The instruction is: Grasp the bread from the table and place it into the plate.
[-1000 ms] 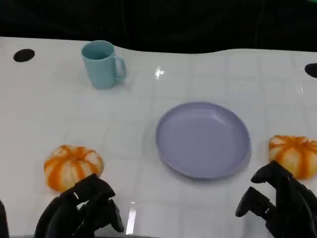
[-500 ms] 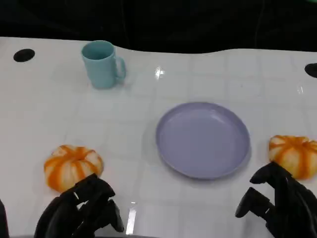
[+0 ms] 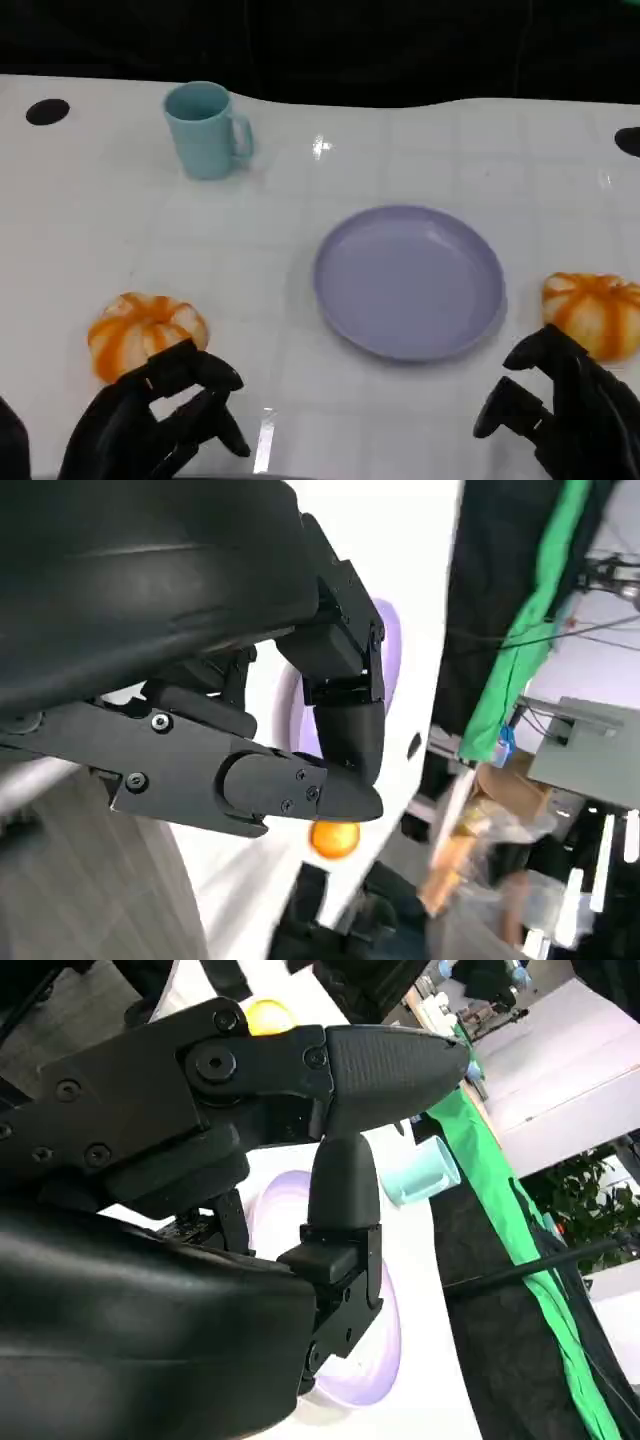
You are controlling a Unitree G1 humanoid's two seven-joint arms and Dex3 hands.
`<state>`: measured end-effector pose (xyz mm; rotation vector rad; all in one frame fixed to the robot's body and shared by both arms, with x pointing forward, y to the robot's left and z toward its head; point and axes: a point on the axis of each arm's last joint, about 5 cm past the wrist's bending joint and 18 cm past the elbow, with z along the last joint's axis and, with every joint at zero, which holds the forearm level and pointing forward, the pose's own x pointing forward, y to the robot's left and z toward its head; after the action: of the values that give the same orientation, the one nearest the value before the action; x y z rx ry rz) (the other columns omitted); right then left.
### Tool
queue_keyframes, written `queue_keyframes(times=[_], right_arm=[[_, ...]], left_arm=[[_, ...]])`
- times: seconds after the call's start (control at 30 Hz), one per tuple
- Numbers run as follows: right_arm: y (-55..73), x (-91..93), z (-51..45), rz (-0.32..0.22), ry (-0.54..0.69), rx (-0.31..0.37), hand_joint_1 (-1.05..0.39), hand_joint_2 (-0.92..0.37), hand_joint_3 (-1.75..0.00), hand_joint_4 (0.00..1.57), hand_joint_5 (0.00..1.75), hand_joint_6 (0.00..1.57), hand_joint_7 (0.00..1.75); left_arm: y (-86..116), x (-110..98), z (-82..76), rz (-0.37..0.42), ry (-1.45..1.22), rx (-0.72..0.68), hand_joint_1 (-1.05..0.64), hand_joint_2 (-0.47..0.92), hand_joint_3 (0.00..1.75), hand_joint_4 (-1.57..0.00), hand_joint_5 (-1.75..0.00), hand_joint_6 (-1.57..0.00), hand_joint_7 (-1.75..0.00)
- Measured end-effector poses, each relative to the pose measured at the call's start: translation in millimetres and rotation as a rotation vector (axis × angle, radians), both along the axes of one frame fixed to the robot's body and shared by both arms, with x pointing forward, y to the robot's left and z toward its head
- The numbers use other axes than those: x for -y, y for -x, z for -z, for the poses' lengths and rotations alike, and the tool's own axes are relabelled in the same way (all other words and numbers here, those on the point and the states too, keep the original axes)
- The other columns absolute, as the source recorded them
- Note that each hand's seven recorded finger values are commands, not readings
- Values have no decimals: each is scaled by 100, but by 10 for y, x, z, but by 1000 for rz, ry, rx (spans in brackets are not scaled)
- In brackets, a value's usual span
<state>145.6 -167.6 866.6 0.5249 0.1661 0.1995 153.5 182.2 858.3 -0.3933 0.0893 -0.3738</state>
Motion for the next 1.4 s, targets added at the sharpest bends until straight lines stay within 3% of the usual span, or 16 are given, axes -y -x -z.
queue_keyframes(times=[0.1,0.2,0.33,0.5,0.7,0.9,1.13,1.4], right_arm=[[0,-1,-1,0,-1,0,-49,-92,-43,63,175,39,174],[0,-4,-3,0,-3,-1,-48,-92,-44,62,175,38,174],[-1,-8,-5,-1,-4,0,-49,-92,-44,63,175,39,174],[5,-14,-3,-3,8,1,-50,-92,-43,64,175,40,174],[14,-16,-10,0,9,8,-50,-92,-43,65,175,40,174],[17,-33,-8,4,-4,8,-50,-92,-41,64,175,39,174],[19,-32,-6,6,-9,8,-49,-92,-42,64,175,39,174],[22,-42,-4,4,-11,-4,-49,-92,-41,63,175,39,173]], left_arm=[[36,3,-63,-14,-82,40,-57,92,6,-54,-102,-66,-38],[53,-16,-141,-36,-189,123,-58,92,5,-48,-89,-61,-21],[57,-42,-247,-72,-374,223,-56,91,2,-37,-80,-54,-11],[89,-51,-353,-156,-649,335,-60,90,0,-26,-72,-50,-6],[139,-61,-413,-242,-941,481,-54,87,0,-1,-84,-43,0],[157,-72,-458,-288,-1189,580,-54,87,0,0,-64,-34,-1],[176,-59,-515,-293,-1420,573,-54,85,0,0,-22,-21,-1],[79,-42,-587,-284,-1634,512,-52,76,0,-1,-16,-21,-1]])
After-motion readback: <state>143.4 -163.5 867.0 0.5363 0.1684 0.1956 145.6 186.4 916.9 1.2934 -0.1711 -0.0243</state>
